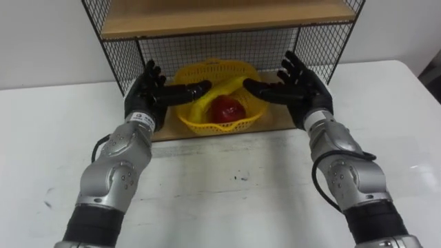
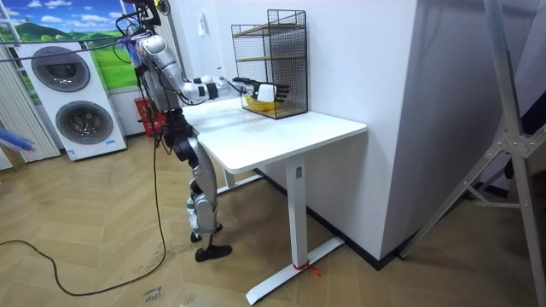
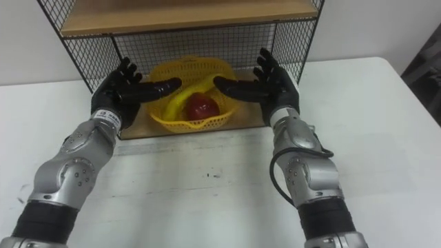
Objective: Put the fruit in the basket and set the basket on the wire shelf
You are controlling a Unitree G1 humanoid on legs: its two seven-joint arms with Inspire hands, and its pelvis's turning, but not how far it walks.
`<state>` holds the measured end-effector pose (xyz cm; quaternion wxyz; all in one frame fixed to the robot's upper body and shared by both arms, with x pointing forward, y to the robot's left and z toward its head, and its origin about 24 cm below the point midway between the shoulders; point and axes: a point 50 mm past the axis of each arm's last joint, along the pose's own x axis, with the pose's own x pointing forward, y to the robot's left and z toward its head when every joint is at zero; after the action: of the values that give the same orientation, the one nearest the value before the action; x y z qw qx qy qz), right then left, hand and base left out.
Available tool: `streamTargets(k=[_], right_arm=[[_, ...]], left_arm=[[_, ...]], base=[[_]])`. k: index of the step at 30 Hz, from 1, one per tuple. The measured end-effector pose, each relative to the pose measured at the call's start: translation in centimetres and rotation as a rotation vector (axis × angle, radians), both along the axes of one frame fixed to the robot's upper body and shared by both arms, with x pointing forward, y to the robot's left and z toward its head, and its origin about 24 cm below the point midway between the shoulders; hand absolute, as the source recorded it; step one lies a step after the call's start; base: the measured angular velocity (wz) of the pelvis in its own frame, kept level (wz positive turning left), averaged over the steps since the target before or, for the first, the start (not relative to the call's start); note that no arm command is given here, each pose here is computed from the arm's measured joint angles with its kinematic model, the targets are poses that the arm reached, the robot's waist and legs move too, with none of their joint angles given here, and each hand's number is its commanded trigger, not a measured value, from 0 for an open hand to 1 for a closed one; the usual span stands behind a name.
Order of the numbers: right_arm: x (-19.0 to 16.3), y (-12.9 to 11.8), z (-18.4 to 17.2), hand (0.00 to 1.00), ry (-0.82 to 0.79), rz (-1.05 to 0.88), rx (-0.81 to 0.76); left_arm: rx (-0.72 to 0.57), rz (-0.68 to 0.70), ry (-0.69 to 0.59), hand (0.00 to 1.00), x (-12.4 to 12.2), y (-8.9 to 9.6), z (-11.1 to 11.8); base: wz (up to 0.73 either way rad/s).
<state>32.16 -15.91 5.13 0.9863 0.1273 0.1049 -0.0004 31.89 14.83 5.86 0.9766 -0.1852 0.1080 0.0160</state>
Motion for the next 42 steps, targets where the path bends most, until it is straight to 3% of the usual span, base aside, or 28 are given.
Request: streamTargets(k=[11, 17, 24, 29, 42], right_arm=[[0.0, 0.0, 0.1, 0.00, -0.011, 0.026, 0.002], [-0.2, -0.1, 0.5, 0.00, -0.033, 0.028, 0.011], [-1.9, -0.4, -0.1, 0.00, -0.040, 0.019, 0.020], [-3.8, -1.1, -0.4, 0.00, -0.060, -0.002, 0.013], [-6.3, -1.7, -1.3, 0.00, -0.067, 0.008, -0.046]], left_arm=[[0.020, -0.024, -0.022, 0.00, 0.1, 0.5, 0.3], [0.015, -0.030, -0.103, 0.00, -0.2, 0.8, 1.7], [0.013, -0.047, -0.067, 0.00, -1.5, 0.9, 0.0], [0.052, -0.042, -0.113, 0.00, -2.7, 1.2, 0.5], [0.094, -0.061, -0.109, 0.00, -5.9, 1.9, -1.5]], base=[[0.00], [0.00], [0.00], [0.00], [0.00]])
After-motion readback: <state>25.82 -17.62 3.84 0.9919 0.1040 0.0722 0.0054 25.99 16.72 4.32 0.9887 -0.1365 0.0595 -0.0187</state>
